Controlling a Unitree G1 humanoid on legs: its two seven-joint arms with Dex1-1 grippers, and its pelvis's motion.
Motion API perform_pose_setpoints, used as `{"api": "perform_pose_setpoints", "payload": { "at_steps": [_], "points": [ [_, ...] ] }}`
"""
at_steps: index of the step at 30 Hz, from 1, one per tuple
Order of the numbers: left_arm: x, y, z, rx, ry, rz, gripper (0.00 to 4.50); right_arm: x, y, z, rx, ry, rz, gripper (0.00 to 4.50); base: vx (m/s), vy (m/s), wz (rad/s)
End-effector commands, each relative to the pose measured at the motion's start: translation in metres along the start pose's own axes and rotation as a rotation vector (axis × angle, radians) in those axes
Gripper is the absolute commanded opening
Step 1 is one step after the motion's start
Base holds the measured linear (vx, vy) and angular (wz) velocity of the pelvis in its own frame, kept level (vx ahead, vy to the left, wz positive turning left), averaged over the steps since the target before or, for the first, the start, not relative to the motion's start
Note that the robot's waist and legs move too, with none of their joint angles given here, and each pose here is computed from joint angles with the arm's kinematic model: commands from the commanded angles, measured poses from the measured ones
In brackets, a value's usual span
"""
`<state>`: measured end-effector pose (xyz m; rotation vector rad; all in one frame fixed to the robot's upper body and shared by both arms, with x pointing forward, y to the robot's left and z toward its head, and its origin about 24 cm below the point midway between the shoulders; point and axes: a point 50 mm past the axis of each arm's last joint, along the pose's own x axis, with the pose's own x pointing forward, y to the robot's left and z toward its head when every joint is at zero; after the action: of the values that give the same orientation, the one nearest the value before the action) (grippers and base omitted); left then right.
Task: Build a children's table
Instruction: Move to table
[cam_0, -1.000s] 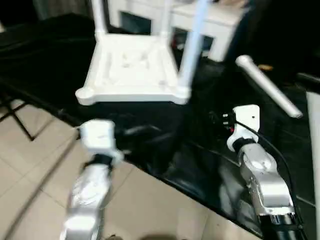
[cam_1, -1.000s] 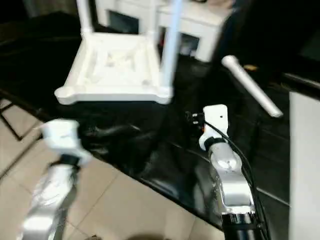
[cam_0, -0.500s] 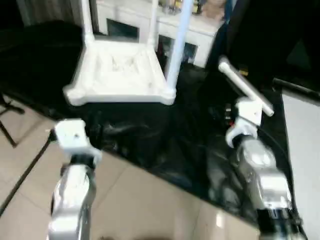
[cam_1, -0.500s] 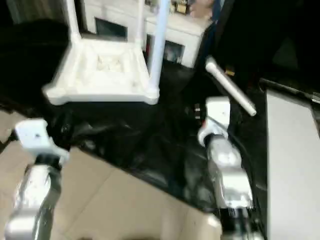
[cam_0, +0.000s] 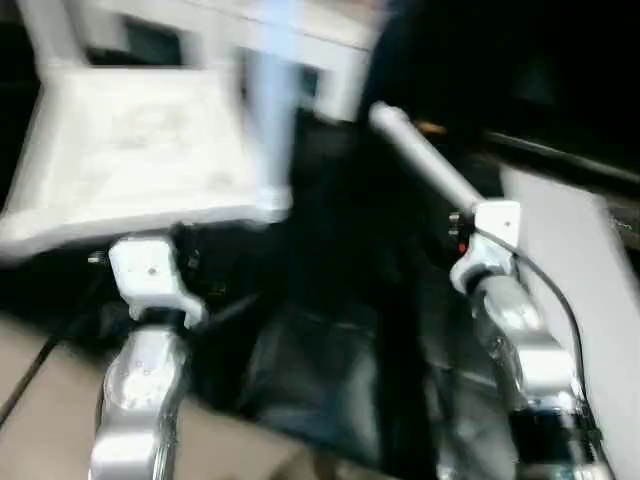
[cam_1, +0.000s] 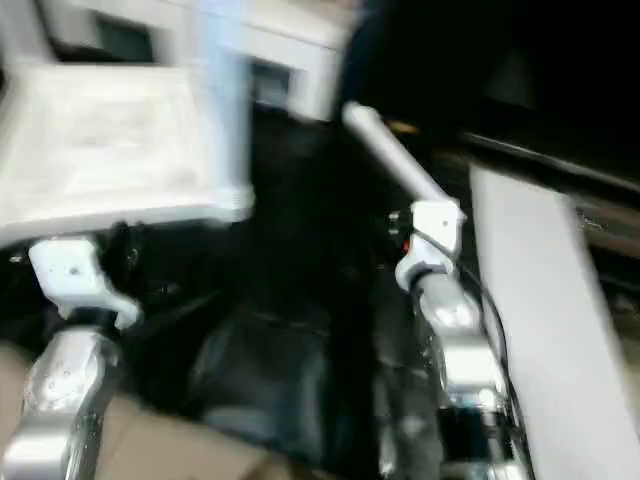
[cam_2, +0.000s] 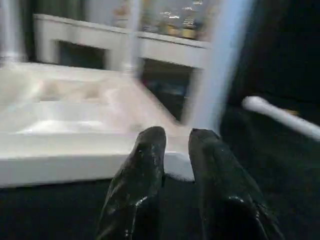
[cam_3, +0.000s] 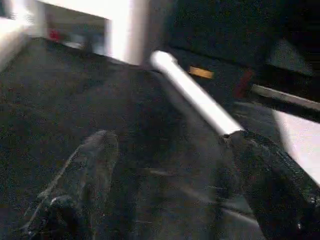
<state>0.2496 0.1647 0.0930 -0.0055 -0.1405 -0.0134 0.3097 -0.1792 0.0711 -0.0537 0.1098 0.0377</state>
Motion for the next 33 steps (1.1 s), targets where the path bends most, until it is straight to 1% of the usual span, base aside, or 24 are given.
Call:
{"api": "perform_pose_setpoints", "payload": {
  "at_steps": [1,4,8,11,13,14,16,17,18,19,22,26,33],
  "points": [
    [0.004,0.003,0.006,0.025,-0.024,-0.001,1.09,0.002,0.004,0.004,0.004,-0.022,0.011,3.83,0.142,-0.04,-0.05],
    [0.008,0.006,0.009,0.007,-0.035,0.02,1.09,0.002,0.008,0.003,0.035,-0.016,0.034,3.83,0.098,0.022,0.0],
    [0.016,0.009,0.014,0.09,-0.021,0.011,1.09,0.001,0.016,-0.006,0.032,0.029,0.067,3.83,0.138,0.091,0.08],
    [0.025,0.013,0.021,0.081,-0.03,0.031,1.09,0.0,0.019,-0.012,0.084,0.039,0.049,3.83,0.074,0.046,0.06],
    [0.029,0.016,0.023,0.078,-0.029,0.039,1.09,0.0,0.021,-0.012,0.092,0.034,0.038,3.83,0.0,0.0,0.0],
    [0.03,0.017,0.023,0.076,-0.033,0.045,1.09,-0.001,0.021,-0.012,0.091,0.032,0.035,3.83,-0.054,-0.043,0.0],
    [0.033,0.018,0.021,0.065,-0.023,0.045,1.09,-0.001,0.021,-0.009,0.051,0.02,0.028,3.83,-0.063,-0.043,-0.01],
    [0.033,0.018,0.021,0.065,-0.023,0.045,1.09,-0.001,0.021,-0.009,0.051,0.02,0.028,3.83,-0.08,-0.047,0.0],
    [0.034,0.016,0.019,0.06,-0.013,0.045,1.09,-0.002,0.021,-0.007,0.057,0.017,0.041,3.83,-0.08,-0.047,0.0],
    [0.035,0.014,0.017,0.05,-0.007,0.047,1.09,-0.002,0.021,-0.005,0.044,0.012,0.049,3.83,-0.102,-0.068,0.23],
    [0.036,0.008,0.013,0.042,0.001,0.052,1.09,0.0,0.02,-0.003,0.009,0.004,0.056,3.83,-0.067,-0.089,0.57],
    [0.038,0.005,0.012,0.034,0.002,0.053,1.09,0.002,0.019,0.001,0.001,-0.005,0.06,3.83,-0.015,-0.196,0.72],
    [0.041,0.009,0.012,0.03,-0.004,0.081,1.09,0.005,0.019,0.005,-0.005,-0.01,0.065,3.83,-0.024,-0.275,0.65]
  ]
}}
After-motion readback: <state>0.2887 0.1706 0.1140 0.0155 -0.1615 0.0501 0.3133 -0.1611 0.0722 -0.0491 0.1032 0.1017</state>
